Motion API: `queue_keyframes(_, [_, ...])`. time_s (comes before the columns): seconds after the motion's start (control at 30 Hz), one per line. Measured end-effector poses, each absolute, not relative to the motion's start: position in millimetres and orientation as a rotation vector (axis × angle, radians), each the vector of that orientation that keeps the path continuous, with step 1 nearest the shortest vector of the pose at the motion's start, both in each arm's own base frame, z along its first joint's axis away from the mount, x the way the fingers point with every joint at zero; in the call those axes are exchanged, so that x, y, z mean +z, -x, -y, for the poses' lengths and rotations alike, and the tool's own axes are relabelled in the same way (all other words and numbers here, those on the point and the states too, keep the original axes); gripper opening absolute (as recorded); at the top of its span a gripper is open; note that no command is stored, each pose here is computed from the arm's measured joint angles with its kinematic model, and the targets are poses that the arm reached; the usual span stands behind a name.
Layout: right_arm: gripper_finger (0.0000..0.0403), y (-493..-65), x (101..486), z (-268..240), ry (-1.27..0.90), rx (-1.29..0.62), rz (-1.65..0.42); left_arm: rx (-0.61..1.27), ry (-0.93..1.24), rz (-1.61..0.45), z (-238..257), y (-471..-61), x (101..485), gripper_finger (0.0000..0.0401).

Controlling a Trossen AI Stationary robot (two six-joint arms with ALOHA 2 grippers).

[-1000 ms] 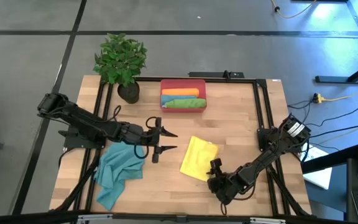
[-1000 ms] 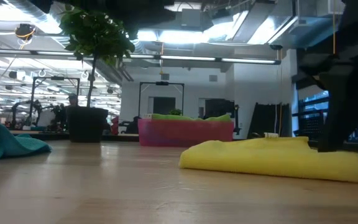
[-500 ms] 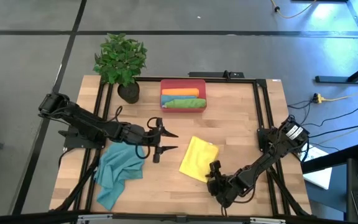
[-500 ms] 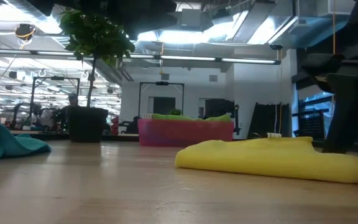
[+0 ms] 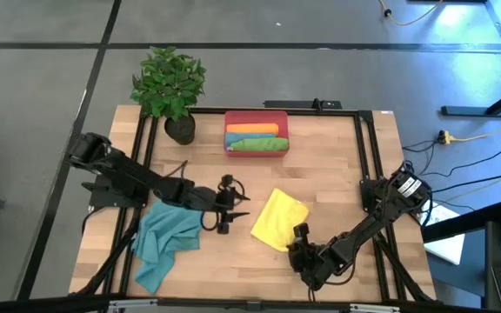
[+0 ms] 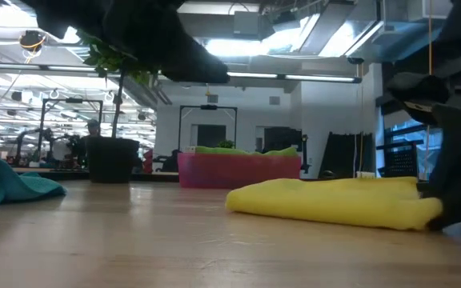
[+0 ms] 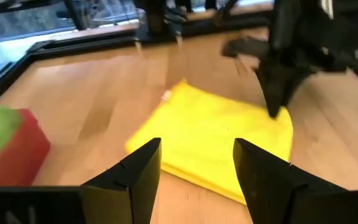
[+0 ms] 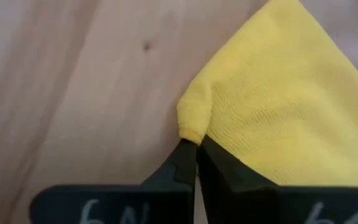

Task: Roll microfiber towels into tight, uniform cylinder then place into a basket
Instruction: Roll the yellow towel

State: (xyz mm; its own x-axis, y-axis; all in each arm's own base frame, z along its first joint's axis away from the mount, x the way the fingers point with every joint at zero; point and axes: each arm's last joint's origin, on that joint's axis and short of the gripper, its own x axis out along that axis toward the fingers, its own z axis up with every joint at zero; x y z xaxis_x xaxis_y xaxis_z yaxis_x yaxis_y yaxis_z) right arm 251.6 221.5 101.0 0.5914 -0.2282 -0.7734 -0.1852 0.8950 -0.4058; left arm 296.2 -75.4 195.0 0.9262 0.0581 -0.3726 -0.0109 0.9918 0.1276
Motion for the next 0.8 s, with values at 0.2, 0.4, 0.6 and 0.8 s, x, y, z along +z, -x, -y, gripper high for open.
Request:
queue_keyframes(0.2, [0.0005,-248.5,104.5,-219.6,0.413,-0.111,-0.922,-0.076,-0.309,-0.433,98.2,-306.9,177.9,0.0192])
queue_keyframes(0.4, [0.0003,-243.0,115.2,-218.0,0.282,-0.207,-0.860,-0.154,-0.449,-0.480,118.8,-315.8,158.3,0.0192])
queue_keyframes(0.6, [0.0002,-227.0,119.1,-210.4,0.148,-0.270,-0.784,-0.159,-0.627,-0.514,134.4,-332.7,140.4,0.0192])
queue_keyframes(0.8, [0.0001,-214.5,118.2,-198.3,0.000,-0.264,-0.706,-0.109,-0.809,-0.561,144.3,-353.8,121.4,0.0192])
